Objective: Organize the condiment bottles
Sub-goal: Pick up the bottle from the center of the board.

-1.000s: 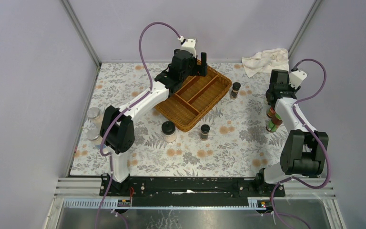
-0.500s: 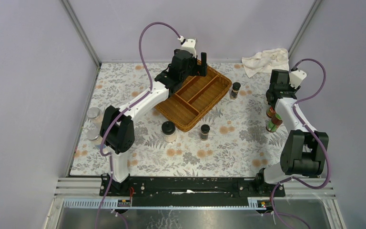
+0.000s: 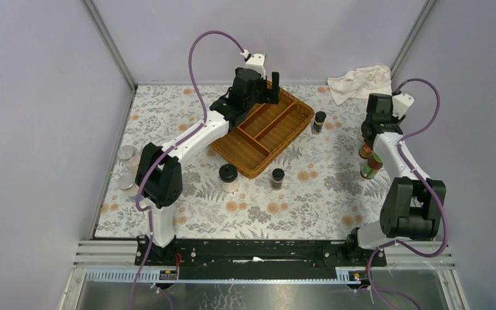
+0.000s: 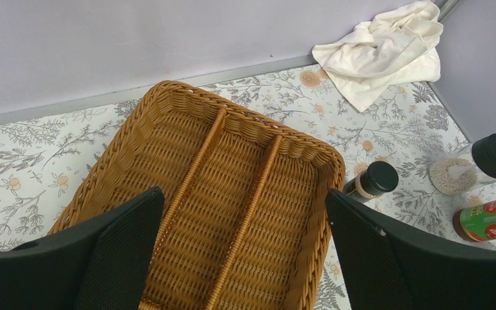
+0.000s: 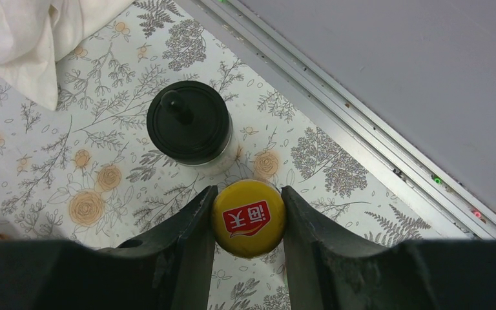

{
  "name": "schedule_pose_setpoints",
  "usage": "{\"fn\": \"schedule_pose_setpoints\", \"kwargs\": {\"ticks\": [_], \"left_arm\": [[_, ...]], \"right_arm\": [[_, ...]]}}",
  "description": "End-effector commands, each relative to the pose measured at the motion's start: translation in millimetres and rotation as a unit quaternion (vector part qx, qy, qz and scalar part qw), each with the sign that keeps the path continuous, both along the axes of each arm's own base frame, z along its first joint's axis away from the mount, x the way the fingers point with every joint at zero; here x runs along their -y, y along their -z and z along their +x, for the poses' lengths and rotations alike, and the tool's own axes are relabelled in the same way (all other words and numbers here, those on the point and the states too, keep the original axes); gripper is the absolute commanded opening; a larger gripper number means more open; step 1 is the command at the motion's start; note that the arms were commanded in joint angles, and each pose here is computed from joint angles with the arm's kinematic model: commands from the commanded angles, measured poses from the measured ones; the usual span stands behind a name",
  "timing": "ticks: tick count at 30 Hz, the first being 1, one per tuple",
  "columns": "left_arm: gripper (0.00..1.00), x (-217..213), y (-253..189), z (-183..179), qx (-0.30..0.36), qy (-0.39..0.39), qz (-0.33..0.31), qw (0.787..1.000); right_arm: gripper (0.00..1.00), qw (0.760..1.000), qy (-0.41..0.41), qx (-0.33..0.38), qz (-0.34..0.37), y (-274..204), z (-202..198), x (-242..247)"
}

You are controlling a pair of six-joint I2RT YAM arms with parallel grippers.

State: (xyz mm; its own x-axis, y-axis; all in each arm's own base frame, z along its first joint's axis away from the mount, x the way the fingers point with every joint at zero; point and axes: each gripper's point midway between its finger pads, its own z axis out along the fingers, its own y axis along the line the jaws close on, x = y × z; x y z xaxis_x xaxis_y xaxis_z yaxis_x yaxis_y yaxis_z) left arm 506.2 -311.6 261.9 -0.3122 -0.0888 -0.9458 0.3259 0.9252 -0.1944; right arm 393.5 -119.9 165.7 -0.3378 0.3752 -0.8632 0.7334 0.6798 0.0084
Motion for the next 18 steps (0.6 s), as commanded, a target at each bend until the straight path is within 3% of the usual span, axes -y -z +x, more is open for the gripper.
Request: {"fn": "schedule_pose_setpoints", "kwargs": {"ticks": [1,18], "left_arm": [[0.99,-2,-18,0,0.029,-0.009,-0.004,1.000],[0.99,-17,-49,-6,0.058,-0.033,-0.013,0.998]], "right_arm": [[0.00,0.998,-0.021,0.056,0.012,-38,14,-8],[0.00,0.994,-0.074,0.074,-0.009,-73,27,-37]]}}
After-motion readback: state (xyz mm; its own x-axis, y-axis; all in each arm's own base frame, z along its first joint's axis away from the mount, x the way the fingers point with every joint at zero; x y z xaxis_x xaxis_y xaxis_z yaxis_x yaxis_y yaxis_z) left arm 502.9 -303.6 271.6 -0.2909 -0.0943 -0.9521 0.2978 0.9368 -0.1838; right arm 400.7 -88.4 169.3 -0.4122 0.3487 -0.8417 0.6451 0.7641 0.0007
